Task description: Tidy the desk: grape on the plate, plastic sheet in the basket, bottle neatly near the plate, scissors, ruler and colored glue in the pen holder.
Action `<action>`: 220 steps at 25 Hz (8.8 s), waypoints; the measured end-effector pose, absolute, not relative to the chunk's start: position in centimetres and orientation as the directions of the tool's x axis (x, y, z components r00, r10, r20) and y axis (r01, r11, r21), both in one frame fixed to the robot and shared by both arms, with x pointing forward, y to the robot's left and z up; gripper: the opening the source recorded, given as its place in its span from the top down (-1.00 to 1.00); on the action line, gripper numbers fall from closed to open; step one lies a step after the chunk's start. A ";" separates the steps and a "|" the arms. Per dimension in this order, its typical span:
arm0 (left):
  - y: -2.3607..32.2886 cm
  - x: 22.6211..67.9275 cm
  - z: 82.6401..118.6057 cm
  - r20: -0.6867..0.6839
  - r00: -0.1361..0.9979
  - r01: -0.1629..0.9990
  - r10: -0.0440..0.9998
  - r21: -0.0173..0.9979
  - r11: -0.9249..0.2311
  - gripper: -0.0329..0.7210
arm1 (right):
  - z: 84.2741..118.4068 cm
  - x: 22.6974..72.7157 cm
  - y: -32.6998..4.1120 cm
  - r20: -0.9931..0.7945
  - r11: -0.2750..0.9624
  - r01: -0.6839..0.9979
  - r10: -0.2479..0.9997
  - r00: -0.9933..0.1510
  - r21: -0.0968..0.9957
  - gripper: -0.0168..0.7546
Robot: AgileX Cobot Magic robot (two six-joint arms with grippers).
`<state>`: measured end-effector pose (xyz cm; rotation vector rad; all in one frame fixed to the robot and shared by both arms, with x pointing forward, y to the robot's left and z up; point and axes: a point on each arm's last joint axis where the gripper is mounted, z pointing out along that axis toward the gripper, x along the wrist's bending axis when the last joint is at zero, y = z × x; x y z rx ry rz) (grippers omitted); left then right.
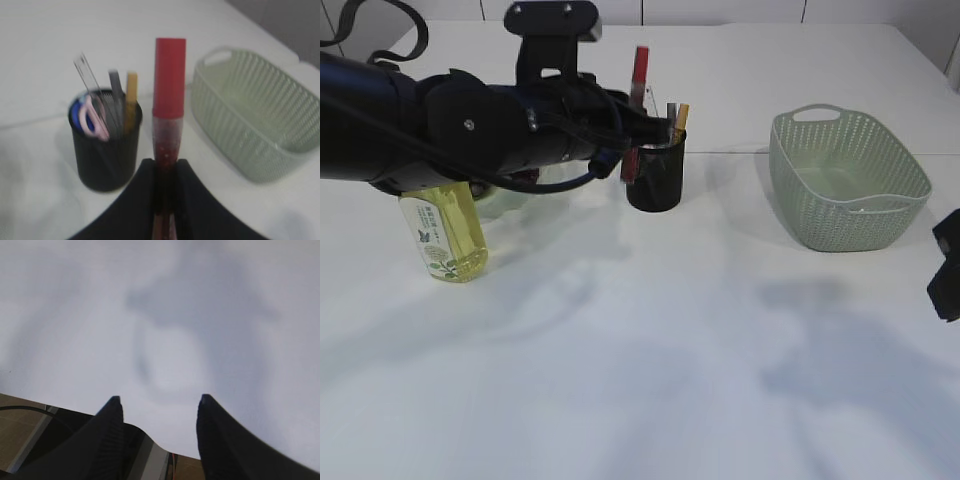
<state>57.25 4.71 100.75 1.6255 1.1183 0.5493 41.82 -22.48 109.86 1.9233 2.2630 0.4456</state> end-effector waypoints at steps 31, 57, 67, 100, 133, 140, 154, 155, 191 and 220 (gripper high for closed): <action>1.4 69.9 96.6 -0.108 0.384 0.104 0.917 0.992 0.074 0.72 | 110.7 44.0 -23.0 -0.038 0.191 0.829 0.979 -0.201 0.526 -0.04; 0.8 70.3 94.9 -0.081 0.408 0.135 0.909 0.991 0.027 0.62 | 110.5 44.4 -22.9 -0.043 0.195 0.823 0.978 -0.204 0.533 -0.04; 0.8 70.3 94.9 -0.079 0.409 0.134 0.909 0.991 0.026 0.56 | 110.5 44.4 -22.9 -0.043 0.195 0.823 0.978 -0.204 0.534 -0.04; 7.5 65.5 108.1 -0.010 0.544 0.489 0.839 0.816 -0.308 0.20 | 111.9 44.2 -23.2 -0.065 0.197 0.832 0.979 -0.192 0.518 -0.04; 17.9 42.7 125.8 -0.022 0.429 0.616 0.903 0.739 -0.274 -0.26 | 116.3 38.8 -24.2 0.061 0.151 0.800 0.972 -0.228 0.581 -0.31; 23.8 34.5 123.1 -0.036 0.434 0.591 0.900 0.765 -0.254 -0.22 | 117.3 33.5 -26.4 0.074 0.127 0.697 0.965 -0.250 0.705 -0.31; 30.5 22.5 113.5 -0.112 0.583 0.430 0.805 0.883 -0.188 -0.22 | 112.4 22.6 -30.1 0.041 0.145 0.453 0.926 -0.375 0.880 -0.31; 30.8 22.1 112.8 -0.103 0.591 0.408 0.800 0.894 -0.186 -0.22 | 112.2 22.0 -30.4 0.036 0.142 0.428 0.924 -0.381 0.893 -0.31; 30.6 23.3 105.6 0.004 0.582 0.394 0.813 0.873 -0.287 -0.22 | 104.6 22.8 -30.4 -0.092 0.285 0.433 0.906 -0.414 0.855 -0.31; 30.0 23.0 105.6 -0.029 0.152 0.485 0.988 0.873 -0.049 -0.21 | 104.6 22.7 -29.9 -0.080 0.063 0.513 0.997 0.011 0.856 -0.32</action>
